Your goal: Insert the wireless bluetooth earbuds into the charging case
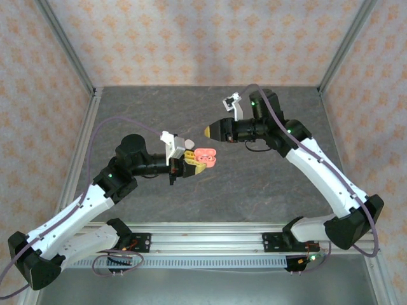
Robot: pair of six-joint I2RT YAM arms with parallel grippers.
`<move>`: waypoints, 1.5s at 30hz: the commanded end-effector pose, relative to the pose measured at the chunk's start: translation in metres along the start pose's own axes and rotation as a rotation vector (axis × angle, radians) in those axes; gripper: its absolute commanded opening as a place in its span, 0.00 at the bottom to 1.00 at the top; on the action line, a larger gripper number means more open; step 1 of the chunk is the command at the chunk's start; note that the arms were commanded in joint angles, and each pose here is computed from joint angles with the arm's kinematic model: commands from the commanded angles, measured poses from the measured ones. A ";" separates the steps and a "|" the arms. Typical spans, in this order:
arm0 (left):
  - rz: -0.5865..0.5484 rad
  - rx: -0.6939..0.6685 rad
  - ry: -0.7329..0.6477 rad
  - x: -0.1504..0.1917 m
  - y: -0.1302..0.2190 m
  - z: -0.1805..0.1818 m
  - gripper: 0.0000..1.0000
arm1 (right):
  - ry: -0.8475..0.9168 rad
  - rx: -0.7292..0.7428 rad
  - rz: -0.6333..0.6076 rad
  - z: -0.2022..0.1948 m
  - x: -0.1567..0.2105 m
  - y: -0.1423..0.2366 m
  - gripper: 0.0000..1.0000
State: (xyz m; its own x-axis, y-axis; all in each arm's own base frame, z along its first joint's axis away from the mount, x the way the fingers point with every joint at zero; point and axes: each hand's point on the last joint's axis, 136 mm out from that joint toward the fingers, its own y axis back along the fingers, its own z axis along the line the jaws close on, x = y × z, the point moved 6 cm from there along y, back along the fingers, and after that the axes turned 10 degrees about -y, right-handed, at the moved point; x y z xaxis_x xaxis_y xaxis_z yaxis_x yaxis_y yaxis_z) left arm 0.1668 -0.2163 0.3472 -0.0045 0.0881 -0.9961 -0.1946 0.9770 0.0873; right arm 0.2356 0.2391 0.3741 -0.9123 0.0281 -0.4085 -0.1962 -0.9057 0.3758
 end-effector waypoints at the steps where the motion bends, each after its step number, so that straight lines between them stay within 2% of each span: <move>1: -0.076 -0.010 -0.049 -0.027 0.004 -0.001 0.00 | 0.034 -0.105 -0.020 0.022 0.004 0.014 0.36; 10: -0.069 -0.015 -0.037 -0.027 -0.003 0.005 0.00 | 0.029 -0.230 0.066 0.033 0.024 0.017 0.32; 23: -0.043 -0.076 0.021 -0.018 -0.006 0.015 0.00 | 0.114 -0.429 0.038 0.075 0.040 0.054 0.36; 28: -0.042 -0.076 0.022 -0.017 -0.007 0.016 0.00 | 0.116 -0.368 0.045 0.066 0.042 0.051 0.35; 32: -0.033 -0.063 0.010 -0.016 -0.007 0.014 0.00 | 0.075 -0.061 -0.087 0.039 0.023 0.057 0.32; 34: -0.034 -0.058 0.001 -0.016 -0.006 0.013 0.00 | 0.018 0.006 -0.083 0.029 0.015 0.057 0.36; 38: -0.039 -0.045 -0.015 -0.018 -0.005 0.010 0.00 | -0.065 -0.046 0.030 0.025 0.012 0.039 0.43; 45: -0.058 -0.042 -0.026 -0.023 -0.007 0.012 0.00 | -0.116 -0.109 0.117 0.020 0.020 0.021 0.41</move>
State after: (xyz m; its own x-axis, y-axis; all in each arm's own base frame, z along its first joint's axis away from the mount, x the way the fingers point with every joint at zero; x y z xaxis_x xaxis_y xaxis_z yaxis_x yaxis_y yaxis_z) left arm 0.1827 -0.2215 0.3490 -0.0439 0.0828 -0.9956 -0.2531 0.9631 0.0913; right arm 0.2154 0.2248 0.3872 -0.9554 0.0082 -0.2953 -0.1180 -0.9271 0.3558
